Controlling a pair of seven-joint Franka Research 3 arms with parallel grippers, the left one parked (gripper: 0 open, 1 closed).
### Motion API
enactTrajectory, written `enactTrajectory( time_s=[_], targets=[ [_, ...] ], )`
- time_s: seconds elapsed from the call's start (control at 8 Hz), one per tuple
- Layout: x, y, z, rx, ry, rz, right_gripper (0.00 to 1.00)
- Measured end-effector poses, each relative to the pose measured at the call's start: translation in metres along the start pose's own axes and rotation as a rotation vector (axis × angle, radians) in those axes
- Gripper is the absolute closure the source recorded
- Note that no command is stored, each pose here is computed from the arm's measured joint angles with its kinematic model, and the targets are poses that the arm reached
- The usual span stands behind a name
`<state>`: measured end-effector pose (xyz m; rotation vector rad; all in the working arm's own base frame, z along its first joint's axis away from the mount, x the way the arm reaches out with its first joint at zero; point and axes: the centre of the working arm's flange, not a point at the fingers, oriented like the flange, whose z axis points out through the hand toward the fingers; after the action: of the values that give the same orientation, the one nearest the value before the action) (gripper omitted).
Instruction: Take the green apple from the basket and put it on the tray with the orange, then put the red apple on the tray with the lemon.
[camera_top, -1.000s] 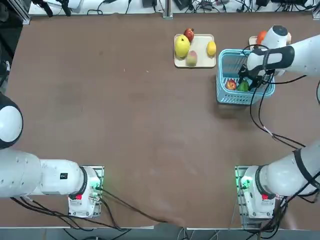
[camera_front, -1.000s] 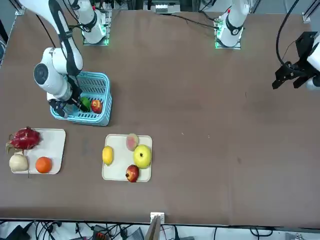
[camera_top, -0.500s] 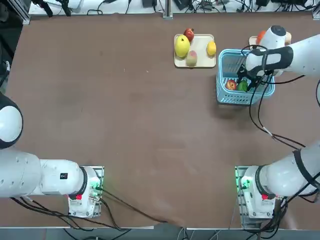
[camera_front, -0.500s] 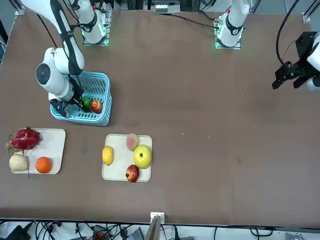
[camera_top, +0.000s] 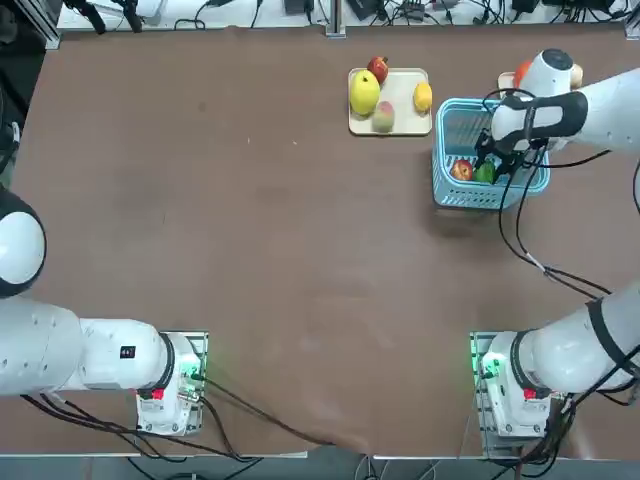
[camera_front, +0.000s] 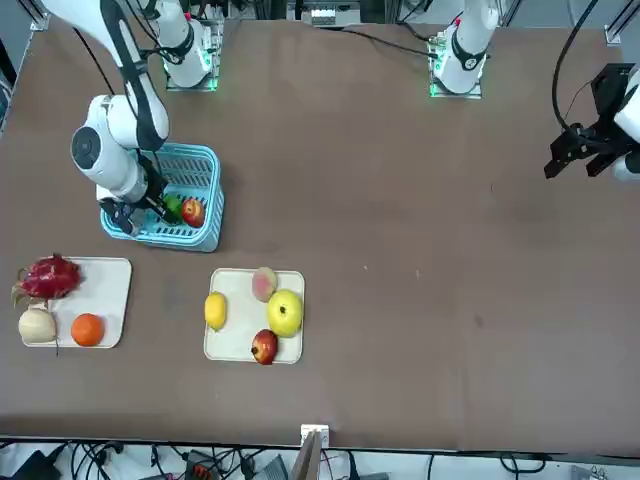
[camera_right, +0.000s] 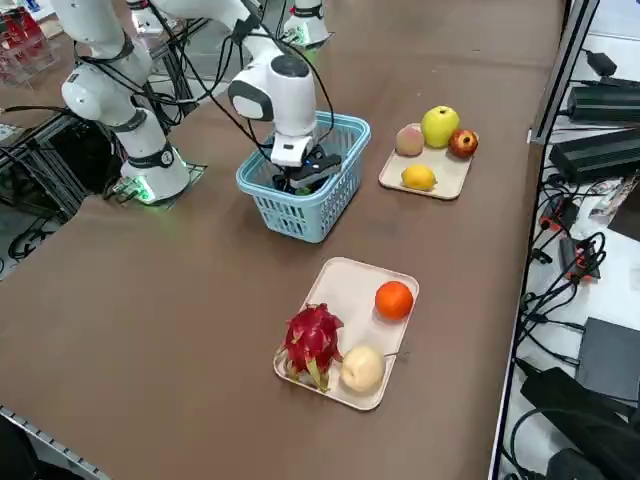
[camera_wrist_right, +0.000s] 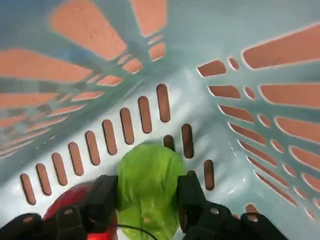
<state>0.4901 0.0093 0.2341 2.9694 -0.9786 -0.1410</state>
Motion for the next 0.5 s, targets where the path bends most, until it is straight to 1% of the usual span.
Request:
enactTrajectory(
  time_s=[0.12, 0.25, 0.5],
  targets=[
    [-0.001, -0.001, -0.019, -0.008, -0.023, -0.001, 0.33],
    [-0.003, 0.000, -0.050, -0.012, -0.035, -0.008, 0.33],
    [-0.009, 0.004, -0.132, -0.017, -0.037, -0.026, 0.33]
  ],
)
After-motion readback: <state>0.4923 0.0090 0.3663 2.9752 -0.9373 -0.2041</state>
